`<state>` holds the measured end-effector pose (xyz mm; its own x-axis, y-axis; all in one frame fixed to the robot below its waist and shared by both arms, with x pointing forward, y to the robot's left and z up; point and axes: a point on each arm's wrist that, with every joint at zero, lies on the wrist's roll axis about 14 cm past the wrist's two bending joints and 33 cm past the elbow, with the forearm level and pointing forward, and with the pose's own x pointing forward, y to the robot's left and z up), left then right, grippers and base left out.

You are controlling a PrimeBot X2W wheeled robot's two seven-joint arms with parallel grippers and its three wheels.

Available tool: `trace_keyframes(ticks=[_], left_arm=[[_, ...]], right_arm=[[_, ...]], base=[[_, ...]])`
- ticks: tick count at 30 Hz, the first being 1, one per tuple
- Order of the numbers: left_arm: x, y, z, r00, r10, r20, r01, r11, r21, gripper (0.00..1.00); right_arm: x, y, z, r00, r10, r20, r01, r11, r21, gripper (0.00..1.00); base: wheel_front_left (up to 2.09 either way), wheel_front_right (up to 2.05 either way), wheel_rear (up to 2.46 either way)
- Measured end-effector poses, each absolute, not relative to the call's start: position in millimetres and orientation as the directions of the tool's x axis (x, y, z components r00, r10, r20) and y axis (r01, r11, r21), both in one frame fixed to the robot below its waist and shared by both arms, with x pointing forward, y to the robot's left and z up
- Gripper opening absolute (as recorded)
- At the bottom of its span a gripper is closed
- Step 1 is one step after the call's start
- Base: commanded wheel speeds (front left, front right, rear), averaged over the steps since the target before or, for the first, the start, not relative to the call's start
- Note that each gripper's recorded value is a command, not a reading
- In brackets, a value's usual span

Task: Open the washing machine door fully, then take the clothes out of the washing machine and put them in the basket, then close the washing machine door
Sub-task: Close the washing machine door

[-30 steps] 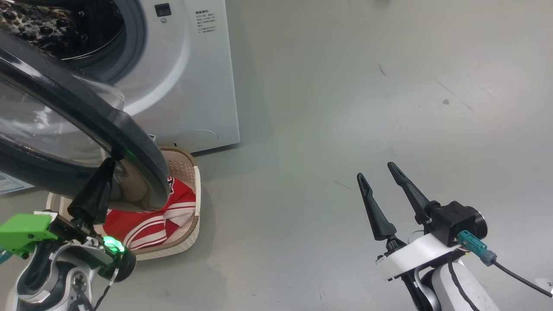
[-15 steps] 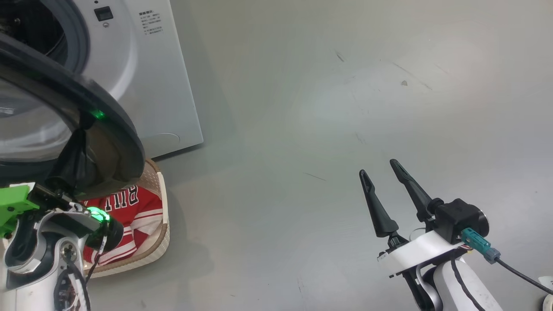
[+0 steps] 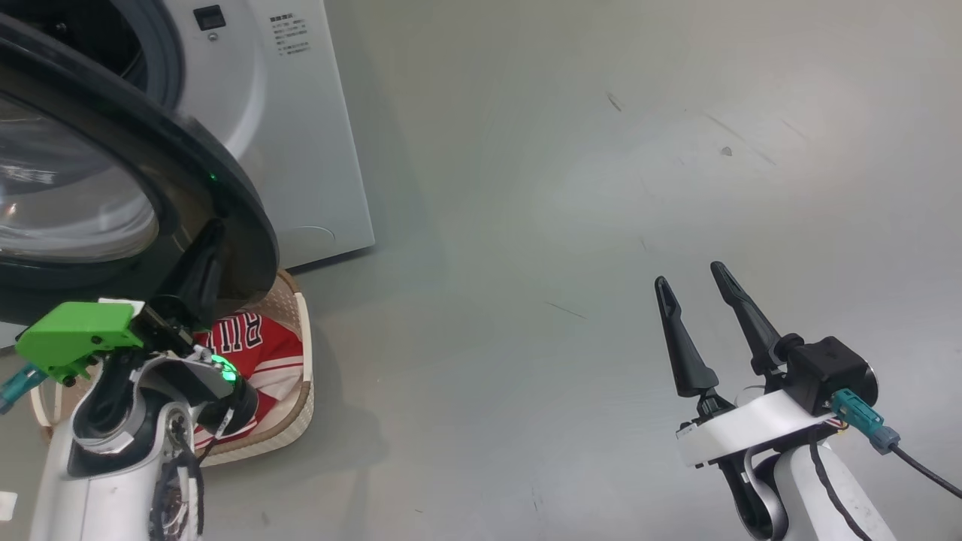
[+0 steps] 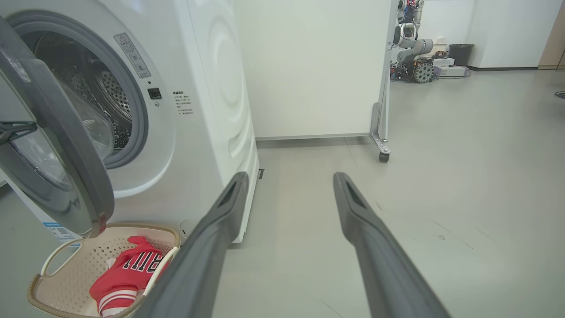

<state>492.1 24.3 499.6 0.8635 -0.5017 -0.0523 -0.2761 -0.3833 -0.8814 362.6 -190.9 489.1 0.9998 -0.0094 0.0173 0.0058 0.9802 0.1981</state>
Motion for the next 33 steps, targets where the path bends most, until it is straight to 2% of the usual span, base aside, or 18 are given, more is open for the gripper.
trace_keyframes(ticks=[7, 12, 17, 21, 22, 24, 29, 33], left_arm=[[467, 13, 504, 0.812, -0.582, -0.057, -0.227, -0.224, -0.948, 0.00], [437, 20, 489, 0.764, -0.633, -0.128, -0.136, 0.037, -0.990, 0.00], [406, 40, 468, 0.760, -0.618, -0.201, -0.103, 0.192, -0.976, 0.00], [398, 68, 469, 0.814, -0.546, -0.199, -0.027, 0.306, -0.952, 0.00], [395, 84, 471, 0.845, -0.499, -0.192, 0.005, 0.366, -0.931, 0.00], [393, 92, 471, 0.860, -0.473, -0.191, 0.019, 0.404, -0.915, 0.00], [378, 126, 467, 0.904, -0.376, -0.206, 0.080, 0.620, -0.780, 0.00], [369, 147, 471, 0.945, -0.284, -0.164, 0.095, 0.716, -0.691, 0.00]], right_arm=[[372, -174, 494, 0.998, 0.046, 0.040, -0.053, 0.977, 0.206, 1.00], [377, -156, 497, 0.993, 0.101, 0.053, -0.110, 0.971, 0.210, 1.00], [380, -137, 500, 0.985, 0.158, 0.067, -0.169, 0.963, 0.213, 1.00], [380, -122, 503, 0.976, 0.202, 0.079, -0.214, 0.953, 0.216, 1.00], [382, -114, 507, 0.970, 0.223, 0.092, -0.238, 0.947, 0.214, 1.00], [382, -111, 509, 0.968, 0.233, 0.096, -0.249, 0.945, 0.215, 1.00], [380, -95, 512, 0.955, 0.278, 0.107, -0.295, 0.931, 0.215, 1.00], [379, -87, 516, 0.946, 0.303, 0.118, -0.322, 0.922, 0.214, 1.00]], base=[[0.00, 0.00, 0.00], [0.00, 0.00, 0.00], [0.00, 0.00, 0.00], [0.00, 0.00, 0.00], [0.00, 0.00, 0.00], [0.00, 0.00, 0.00], [0.00, 0.00, 0.00], [0.00, 0.00, 0.00]])
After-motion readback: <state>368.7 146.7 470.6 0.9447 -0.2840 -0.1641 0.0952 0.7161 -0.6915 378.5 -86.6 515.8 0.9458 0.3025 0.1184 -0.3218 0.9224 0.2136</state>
